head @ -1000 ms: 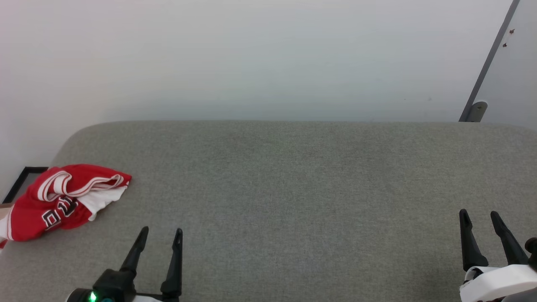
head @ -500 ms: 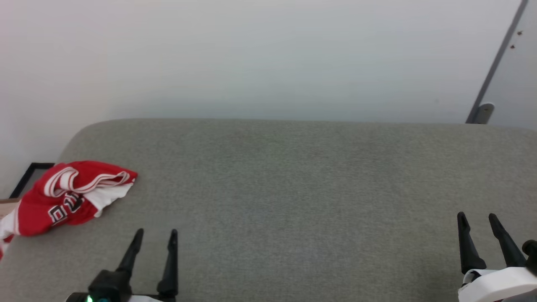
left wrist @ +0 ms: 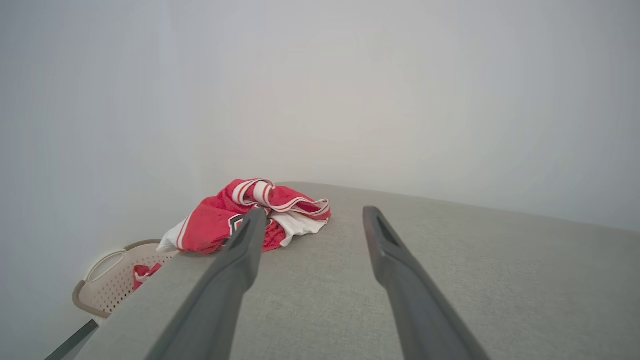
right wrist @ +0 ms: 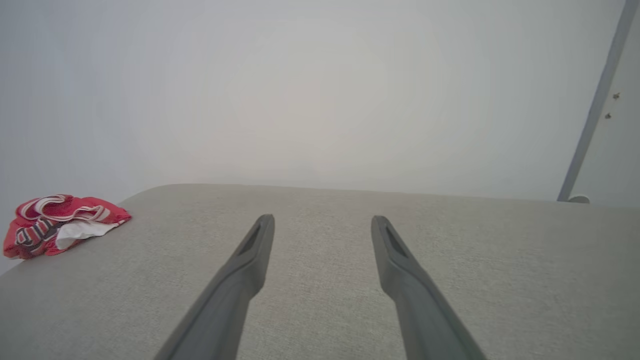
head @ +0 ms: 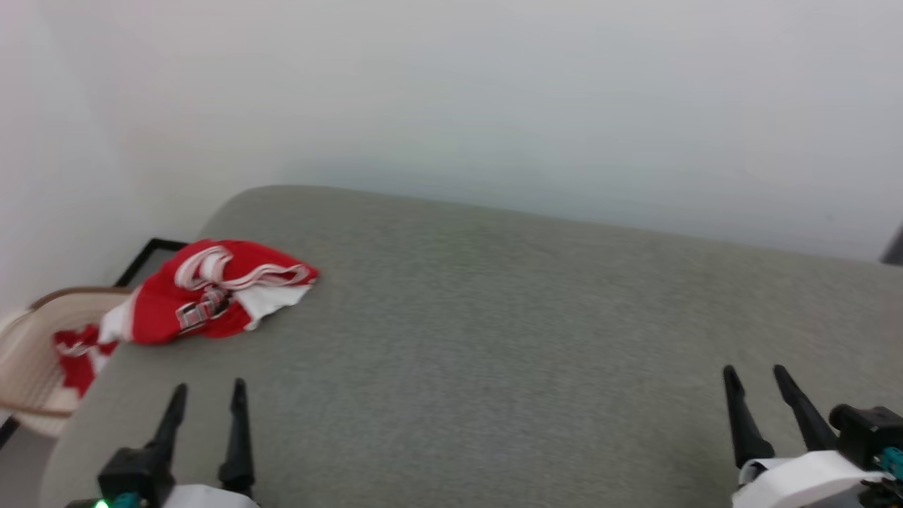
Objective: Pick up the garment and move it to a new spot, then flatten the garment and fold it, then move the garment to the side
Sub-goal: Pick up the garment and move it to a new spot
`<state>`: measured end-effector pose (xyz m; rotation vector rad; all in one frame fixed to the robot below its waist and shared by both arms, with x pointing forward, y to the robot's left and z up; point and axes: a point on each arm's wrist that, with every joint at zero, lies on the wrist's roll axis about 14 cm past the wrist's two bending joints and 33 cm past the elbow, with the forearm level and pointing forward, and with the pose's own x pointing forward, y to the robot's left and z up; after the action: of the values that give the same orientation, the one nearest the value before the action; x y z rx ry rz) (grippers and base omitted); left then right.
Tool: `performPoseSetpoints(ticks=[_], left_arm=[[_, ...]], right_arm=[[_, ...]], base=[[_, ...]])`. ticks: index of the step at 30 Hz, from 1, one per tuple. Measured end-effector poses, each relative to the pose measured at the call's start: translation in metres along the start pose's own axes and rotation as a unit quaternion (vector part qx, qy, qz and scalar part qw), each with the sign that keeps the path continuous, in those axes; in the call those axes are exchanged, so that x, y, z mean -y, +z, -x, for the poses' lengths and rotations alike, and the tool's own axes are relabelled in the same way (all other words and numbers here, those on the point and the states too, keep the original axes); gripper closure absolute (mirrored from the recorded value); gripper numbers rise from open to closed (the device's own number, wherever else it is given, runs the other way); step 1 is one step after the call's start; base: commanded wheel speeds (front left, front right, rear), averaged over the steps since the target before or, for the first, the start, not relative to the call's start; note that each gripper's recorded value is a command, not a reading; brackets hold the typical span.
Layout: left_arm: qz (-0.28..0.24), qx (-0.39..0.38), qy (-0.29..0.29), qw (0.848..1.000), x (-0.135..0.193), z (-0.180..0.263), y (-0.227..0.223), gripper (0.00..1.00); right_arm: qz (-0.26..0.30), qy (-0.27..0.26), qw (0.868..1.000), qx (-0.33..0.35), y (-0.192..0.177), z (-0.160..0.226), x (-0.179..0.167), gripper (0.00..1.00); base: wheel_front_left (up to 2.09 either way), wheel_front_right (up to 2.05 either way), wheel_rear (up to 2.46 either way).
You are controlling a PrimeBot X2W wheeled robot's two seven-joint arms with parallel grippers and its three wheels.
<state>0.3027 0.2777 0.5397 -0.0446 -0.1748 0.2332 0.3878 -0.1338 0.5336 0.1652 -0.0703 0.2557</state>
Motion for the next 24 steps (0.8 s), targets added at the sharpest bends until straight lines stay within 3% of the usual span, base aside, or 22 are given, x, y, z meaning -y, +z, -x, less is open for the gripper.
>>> performPoseSetpoints(ticks=[14,24], left_arm=[[0.007,0.014,0.121,0.993,-0.078,0.054,0.023,0.0],[0.009,0.011,0.095,0.995,-0.079,0.032,0.043,0.0]], right_arm=[[-0.008,0.126,0.992,-0.013,-0.01,-0.035,-0.091,0.0],[-0.005,0.137,0.99,-0.023,-0.016,-0.041,-0.096,0.0]], base=[[0.0,0.0,0.0],[0.0,0.0,0.0]])
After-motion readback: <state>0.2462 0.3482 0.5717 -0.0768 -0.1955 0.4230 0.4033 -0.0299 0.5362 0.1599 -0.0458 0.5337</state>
